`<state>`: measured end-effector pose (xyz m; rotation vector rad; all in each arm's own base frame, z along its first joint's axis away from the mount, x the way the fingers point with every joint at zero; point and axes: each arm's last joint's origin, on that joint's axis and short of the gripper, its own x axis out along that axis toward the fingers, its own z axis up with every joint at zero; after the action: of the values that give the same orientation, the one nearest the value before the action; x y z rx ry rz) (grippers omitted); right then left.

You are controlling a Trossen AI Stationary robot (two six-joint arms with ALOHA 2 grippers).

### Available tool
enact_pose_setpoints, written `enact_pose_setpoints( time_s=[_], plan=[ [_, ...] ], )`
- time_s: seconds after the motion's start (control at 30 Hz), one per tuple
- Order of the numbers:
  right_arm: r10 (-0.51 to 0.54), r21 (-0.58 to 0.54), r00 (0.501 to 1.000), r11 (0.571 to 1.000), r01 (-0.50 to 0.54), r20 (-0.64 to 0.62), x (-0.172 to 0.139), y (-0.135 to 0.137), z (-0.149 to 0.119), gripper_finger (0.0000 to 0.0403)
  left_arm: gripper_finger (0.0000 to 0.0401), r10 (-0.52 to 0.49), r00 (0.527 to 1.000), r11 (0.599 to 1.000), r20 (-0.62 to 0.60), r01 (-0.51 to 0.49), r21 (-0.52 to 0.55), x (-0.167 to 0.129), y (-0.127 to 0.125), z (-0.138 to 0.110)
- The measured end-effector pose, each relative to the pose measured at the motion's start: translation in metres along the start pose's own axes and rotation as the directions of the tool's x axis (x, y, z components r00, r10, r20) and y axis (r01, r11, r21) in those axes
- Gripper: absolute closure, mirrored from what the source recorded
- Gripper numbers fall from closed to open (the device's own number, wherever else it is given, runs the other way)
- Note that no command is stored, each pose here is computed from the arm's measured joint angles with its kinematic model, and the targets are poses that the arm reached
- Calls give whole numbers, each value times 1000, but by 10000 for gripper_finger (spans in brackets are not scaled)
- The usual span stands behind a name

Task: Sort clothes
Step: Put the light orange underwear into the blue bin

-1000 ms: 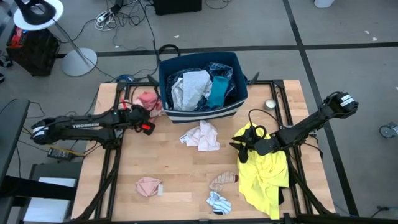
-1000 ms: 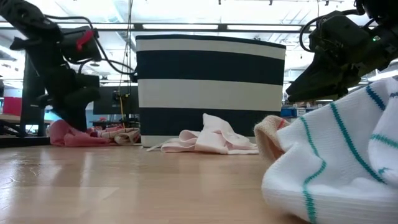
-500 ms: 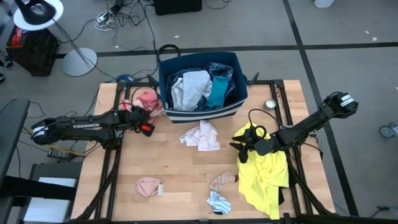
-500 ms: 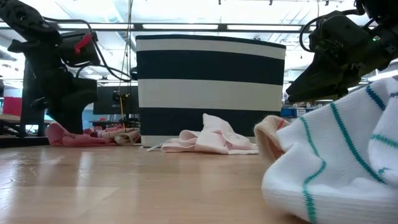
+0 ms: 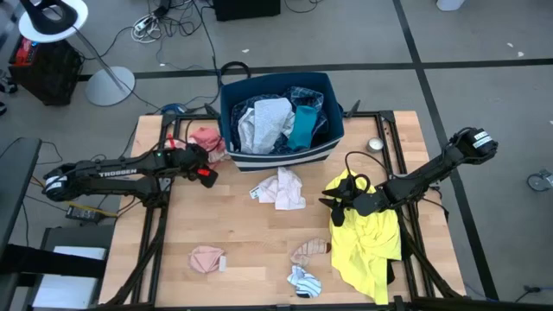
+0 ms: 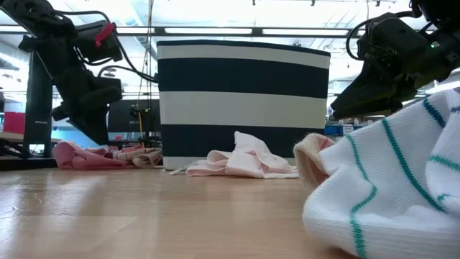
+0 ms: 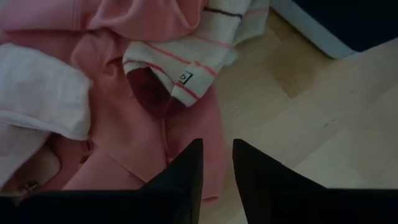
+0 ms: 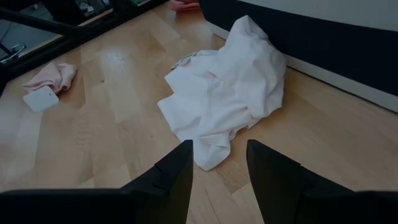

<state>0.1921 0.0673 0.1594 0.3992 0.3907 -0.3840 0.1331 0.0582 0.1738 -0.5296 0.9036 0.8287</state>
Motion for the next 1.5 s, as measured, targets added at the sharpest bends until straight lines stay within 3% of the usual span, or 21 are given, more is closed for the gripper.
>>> enact_pose_setpoints(
  time_s=[0.33, 1.17, 1.27, 1.4, 1.5],
  plan=[
    [0, 0, 1000, 1000, 0, 0, 0, 0, 0, 252, 279, 21, 998, 1000, -56, -22, -2, 1, 4, -5],
    [1, 1, 1000, 1000, -1, 1, 0, 0, 0, 252, 280, 141, 969, 987, -202, -123, 101, 41, -5, -7],
    [0, 1, 1000, 1000, 0, 1, 0, 0, 0, 252, 303, 130, 966, 989, -224, -109, 101, 43, -7, -8],
    [1, 1, 1000, 1000, -1, 1, 0, 0, 0, 252, 382, 85, 967, 993, -241, -62, 100, 42, -9, -8],
    [1, 1, 1000, 1000, -1, 1, 0, 0, 0, 252, 394, 6, 965, 994, -263, 24, 111, 38, -13, -8]
  ],
)
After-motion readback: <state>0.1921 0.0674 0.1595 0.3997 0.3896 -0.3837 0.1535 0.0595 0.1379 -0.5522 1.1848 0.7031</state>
